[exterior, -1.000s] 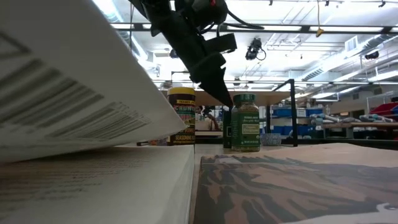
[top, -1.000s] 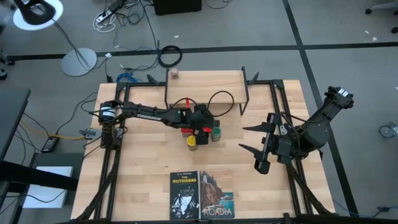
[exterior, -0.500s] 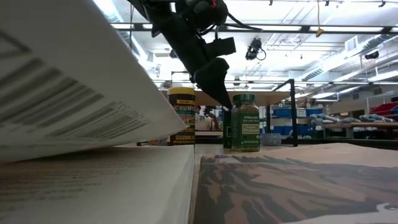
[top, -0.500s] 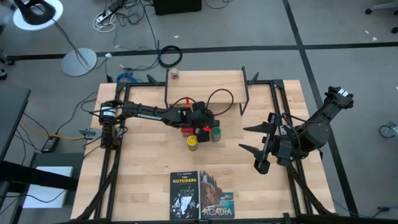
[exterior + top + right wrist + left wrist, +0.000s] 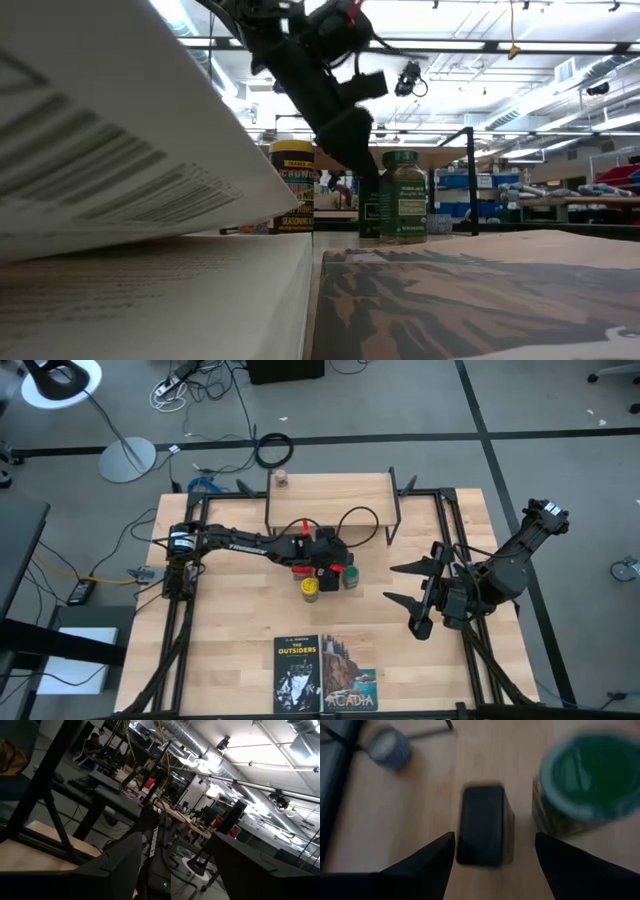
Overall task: Shelf spices
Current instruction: Put the black seasoning can on the shelf
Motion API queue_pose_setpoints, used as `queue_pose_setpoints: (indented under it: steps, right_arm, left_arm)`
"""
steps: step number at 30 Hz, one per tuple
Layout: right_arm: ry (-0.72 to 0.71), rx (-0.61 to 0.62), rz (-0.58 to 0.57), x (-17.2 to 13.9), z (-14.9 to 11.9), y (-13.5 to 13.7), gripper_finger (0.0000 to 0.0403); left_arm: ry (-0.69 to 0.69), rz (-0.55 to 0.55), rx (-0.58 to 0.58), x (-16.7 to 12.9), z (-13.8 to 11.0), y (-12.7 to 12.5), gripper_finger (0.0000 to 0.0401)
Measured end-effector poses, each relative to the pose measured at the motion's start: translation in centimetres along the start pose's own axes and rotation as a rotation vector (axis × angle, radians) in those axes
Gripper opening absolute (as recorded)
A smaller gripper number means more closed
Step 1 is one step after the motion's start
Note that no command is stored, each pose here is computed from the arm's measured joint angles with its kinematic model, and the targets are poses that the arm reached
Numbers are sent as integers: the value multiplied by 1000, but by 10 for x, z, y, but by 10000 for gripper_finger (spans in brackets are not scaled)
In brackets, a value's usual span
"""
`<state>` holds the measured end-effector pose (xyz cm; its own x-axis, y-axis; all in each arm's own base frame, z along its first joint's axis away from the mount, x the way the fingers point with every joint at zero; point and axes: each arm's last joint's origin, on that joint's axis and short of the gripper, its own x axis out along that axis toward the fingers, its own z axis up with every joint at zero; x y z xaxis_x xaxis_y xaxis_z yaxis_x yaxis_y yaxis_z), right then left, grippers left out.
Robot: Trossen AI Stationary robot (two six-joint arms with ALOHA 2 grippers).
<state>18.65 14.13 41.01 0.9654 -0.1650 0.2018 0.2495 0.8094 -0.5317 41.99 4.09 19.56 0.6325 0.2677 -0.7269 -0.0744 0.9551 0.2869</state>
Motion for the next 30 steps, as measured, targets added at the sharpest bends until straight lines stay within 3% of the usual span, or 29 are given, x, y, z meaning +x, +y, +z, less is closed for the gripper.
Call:
queue_pose_setpoints:
  steps: [8,15,19,26,30]
  right_arm:
    - [1,4,0,0,0,0,238]
    - [5,15,-5,0,0,0,238]
    - [6,16,-6,0,0,0,238]
    - [5,20,-7,0,0,-1,238]
    - [8,22,-5,0,0,0,238]
  left_arm:
    - [27,-11,-37,16,-8,7,280]
    - [2,-85,-68,18,-8,7,273]
    - [-14,-90,-70,18,-6,8,239]
    - [-21,-90,-72,18,-6,8,127]
    - [-15,-66,-67,14,1,7,122]
